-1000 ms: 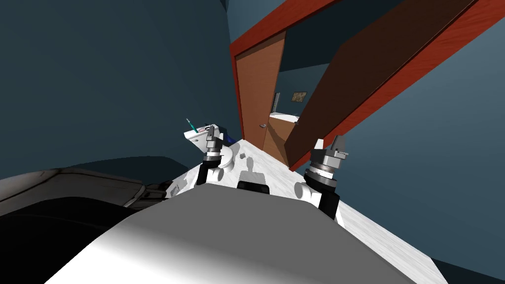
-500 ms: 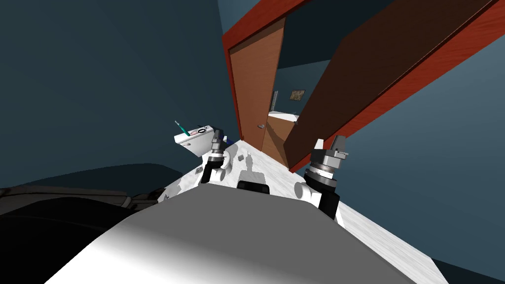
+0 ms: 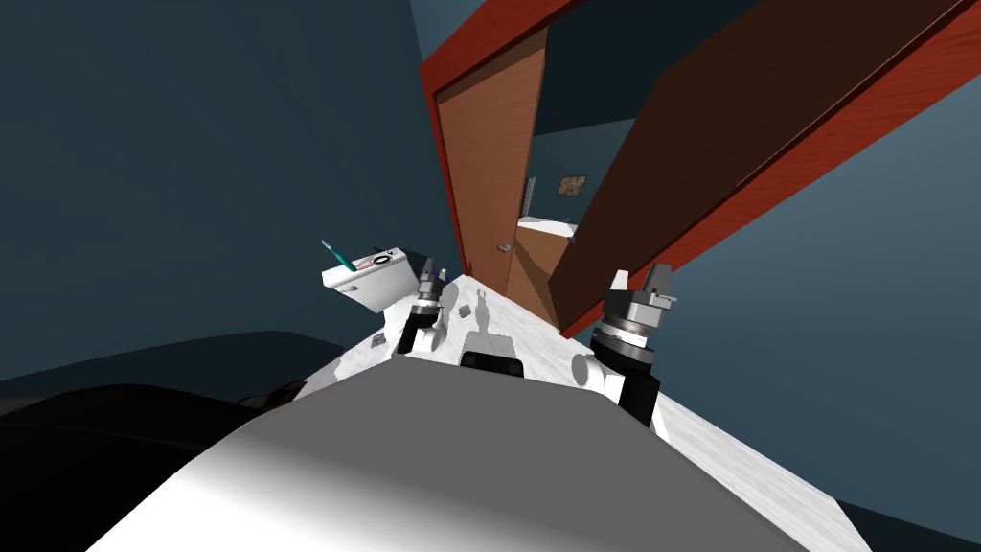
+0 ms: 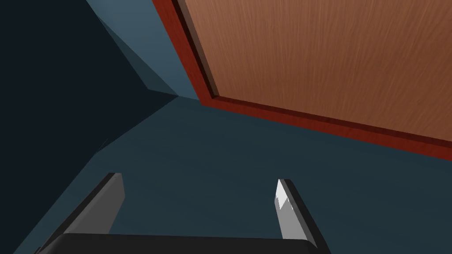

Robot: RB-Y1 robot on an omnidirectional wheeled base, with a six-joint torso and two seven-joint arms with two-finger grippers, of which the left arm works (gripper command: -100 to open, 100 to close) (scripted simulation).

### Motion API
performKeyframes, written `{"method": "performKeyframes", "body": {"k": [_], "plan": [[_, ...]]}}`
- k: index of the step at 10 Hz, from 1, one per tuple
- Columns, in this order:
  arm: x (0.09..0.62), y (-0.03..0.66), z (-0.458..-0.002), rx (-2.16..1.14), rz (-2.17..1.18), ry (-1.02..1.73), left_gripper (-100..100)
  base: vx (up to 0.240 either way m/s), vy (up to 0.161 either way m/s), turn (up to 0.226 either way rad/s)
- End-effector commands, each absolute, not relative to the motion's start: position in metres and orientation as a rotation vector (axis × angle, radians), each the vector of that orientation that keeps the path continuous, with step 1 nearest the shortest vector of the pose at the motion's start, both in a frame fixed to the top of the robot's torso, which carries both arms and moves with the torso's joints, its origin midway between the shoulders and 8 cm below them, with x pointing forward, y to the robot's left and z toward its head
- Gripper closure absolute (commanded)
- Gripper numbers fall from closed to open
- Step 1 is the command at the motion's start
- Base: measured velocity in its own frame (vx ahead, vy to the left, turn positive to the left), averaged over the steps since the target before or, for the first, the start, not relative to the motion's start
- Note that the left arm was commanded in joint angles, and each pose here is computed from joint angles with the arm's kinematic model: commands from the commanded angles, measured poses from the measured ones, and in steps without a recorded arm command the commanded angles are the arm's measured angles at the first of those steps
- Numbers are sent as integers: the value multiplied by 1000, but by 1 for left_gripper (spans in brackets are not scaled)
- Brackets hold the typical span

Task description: Push the door open

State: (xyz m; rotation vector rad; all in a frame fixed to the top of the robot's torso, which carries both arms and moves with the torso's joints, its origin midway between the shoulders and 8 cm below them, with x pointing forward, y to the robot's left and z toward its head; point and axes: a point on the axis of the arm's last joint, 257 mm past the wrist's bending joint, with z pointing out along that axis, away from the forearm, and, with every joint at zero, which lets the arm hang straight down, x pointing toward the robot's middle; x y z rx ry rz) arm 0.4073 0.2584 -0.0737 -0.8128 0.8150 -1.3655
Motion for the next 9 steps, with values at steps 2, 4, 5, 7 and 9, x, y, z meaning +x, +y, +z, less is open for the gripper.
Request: {"method": "performKeyframes", "body": {"k": [2, 4, 5, 7, 9], "plan": [[414, 253, -94, -829, -1379, 848, -100, 128, -12, -86], [418, 251, -106, -840, -1386, 868, -100, 126, 9, -54], [420, 249, -112, -845, -1390, 878, -100, 101, -11, -61], [423, 247, -125, -856, -1396, 898, -100, 94, -4, -60], [426, 245, -138, -867, -1402, 918, -100, 93, -9, -60]]}}
